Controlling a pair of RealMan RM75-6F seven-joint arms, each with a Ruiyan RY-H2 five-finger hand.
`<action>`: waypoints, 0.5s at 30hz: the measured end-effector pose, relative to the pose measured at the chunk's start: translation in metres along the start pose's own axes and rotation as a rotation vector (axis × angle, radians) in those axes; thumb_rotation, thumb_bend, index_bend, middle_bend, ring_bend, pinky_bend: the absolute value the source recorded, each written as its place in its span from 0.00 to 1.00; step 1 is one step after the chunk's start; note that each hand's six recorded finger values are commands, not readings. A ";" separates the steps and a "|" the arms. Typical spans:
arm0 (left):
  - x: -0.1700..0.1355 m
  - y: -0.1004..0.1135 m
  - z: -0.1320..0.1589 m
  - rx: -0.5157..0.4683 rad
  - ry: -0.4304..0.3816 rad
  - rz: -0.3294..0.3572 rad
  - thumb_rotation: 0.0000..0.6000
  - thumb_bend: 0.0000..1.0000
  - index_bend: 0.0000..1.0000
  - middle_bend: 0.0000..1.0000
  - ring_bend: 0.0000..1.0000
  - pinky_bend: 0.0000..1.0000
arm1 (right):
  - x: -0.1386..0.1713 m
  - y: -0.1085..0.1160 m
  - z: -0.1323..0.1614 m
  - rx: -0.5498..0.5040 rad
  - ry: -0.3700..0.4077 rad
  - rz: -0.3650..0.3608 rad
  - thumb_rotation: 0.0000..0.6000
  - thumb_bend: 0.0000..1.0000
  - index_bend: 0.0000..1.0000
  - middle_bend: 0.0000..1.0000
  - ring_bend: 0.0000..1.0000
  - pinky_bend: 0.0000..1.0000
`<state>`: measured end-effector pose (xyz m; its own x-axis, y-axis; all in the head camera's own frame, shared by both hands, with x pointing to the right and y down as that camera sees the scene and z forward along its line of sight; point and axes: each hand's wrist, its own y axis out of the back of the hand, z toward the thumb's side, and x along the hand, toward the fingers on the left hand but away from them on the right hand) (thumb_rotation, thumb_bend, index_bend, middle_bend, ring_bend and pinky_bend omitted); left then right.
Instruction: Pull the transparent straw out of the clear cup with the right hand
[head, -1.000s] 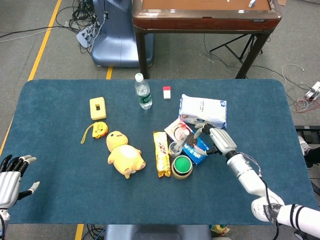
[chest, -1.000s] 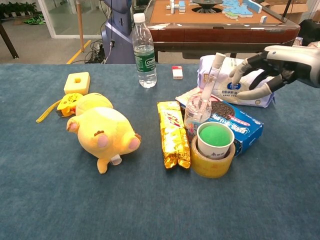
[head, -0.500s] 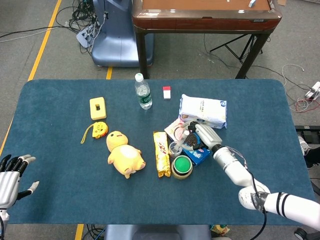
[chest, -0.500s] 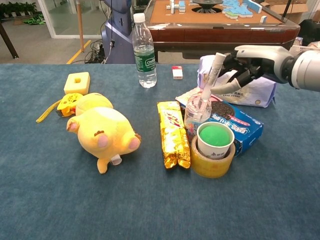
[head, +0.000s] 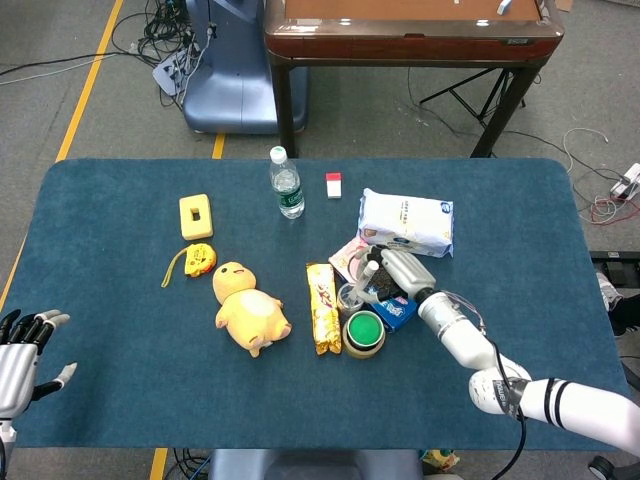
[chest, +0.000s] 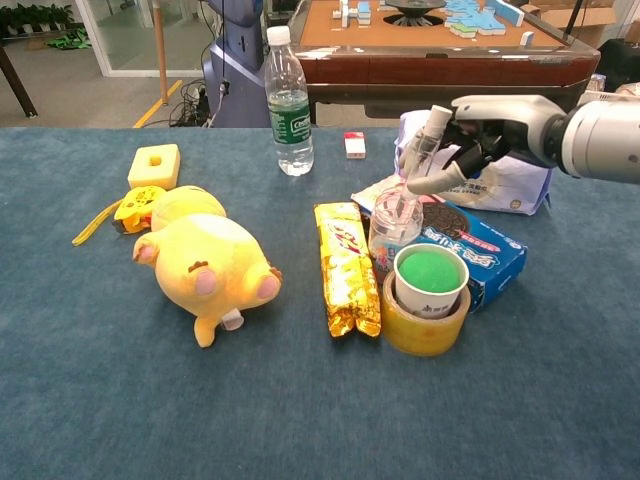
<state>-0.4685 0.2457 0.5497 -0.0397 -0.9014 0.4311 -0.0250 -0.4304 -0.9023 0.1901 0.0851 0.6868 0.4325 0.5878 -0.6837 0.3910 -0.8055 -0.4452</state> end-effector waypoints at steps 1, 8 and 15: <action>0.000 0.000 0.000 -0.001 0.001 0.001 1.00 0.24 0.24 0.21 0.16 0.05 | 0.000 0.000 -0.001 0.002 -0.003 0.001 1.00 0.34 0.50 0.25 0.14 0.26; 0.000 0.000 0.000 0.001 0.002 -0.001 1.00 0.24 0.24 0.21 0.16 0.05 | -0.001 -0.001 -0.004 -0.005 -0.011 0.007 1.00 0.35 0.51 0.25 0.14 0.26; 0.000 0.000 0.000 0.000 0.004 0.000 1.00 0.24 0.24 0.21 0.16 0.05 | -0.002 -0.004 -0.006 -0.005 -0.013 0.013 1.00 0.39 0.53 0.27 0.14 0.26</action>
<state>-0.4689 0.2460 0.5499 -0.0437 -0.9013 0.4310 -0.0252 -0.4303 -0.9023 0.1924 0.0875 0.6933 0.4265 0.5766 -0.6969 0.3898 -0.8124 -0.4336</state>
